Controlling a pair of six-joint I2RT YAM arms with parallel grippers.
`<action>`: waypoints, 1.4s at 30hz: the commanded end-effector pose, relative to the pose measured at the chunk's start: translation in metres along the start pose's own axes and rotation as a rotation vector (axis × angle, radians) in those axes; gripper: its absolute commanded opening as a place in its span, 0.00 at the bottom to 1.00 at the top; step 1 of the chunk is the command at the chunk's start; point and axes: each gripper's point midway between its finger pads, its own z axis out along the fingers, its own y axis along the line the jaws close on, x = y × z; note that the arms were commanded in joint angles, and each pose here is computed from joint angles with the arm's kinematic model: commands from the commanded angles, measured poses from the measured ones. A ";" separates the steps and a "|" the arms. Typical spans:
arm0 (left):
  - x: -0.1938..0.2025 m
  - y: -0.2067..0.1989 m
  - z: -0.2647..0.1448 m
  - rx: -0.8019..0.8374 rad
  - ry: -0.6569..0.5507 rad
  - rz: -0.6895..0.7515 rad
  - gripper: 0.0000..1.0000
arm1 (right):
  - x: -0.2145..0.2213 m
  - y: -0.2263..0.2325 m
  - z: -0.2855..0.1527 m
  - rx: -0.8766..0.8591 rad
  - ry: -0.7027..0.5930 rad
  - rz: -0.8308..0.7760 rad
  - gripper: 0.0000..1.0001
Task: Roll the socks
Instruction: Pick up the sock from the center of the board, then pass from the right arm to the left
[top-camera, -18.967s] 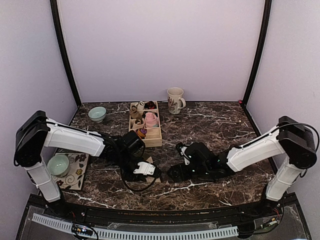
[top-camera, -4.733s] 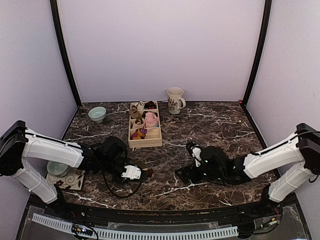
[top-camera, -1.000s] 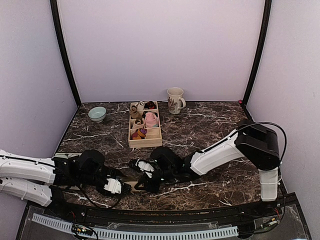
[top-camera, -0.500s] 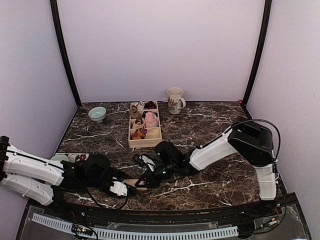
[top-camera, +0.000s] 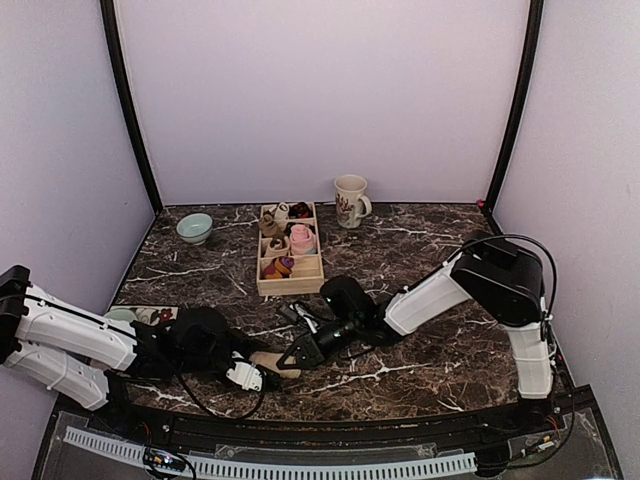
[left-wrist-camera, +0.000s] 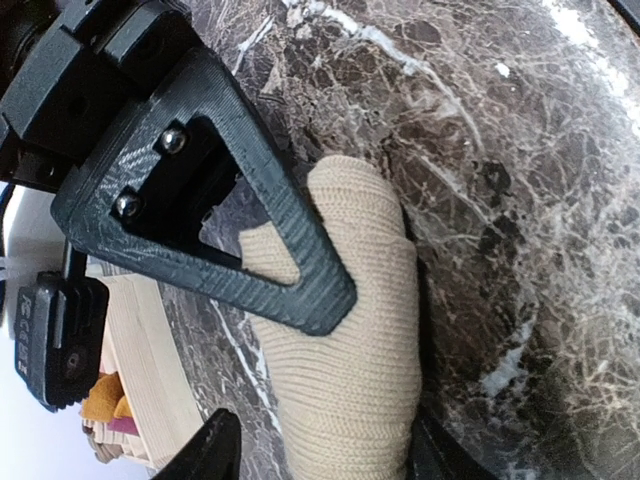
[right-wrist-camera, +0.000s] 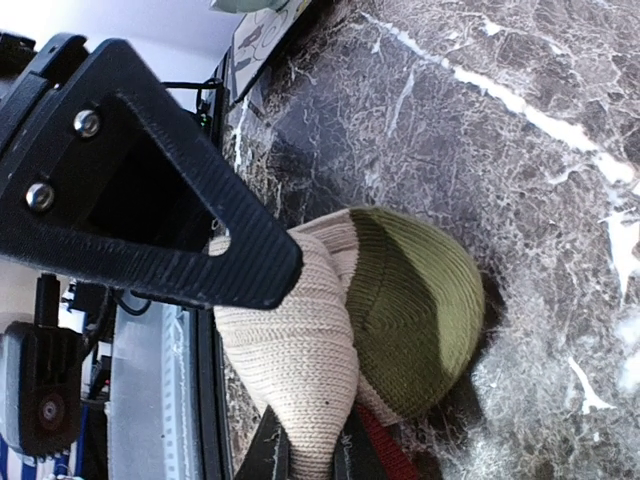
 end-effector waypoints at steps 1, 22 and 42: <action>-0.013 0.044 -0.003 -0.131 -0.011 0.064 0.56 | 0.000 0.017 -0.001 -0.095 0.012 0.029 0.00; -0.033 0.148 -0.042 -0.427 0.034 0.354 0.38 | -0.088 0.102 -0.059 -0.234 -0.219 -0.028 0.00; -0.052 0.194 -0.074 -0.563 0.016 0.374 0.00 | -0.134 0.119 -0.102 -0.194 -0.425 -0.022 0.42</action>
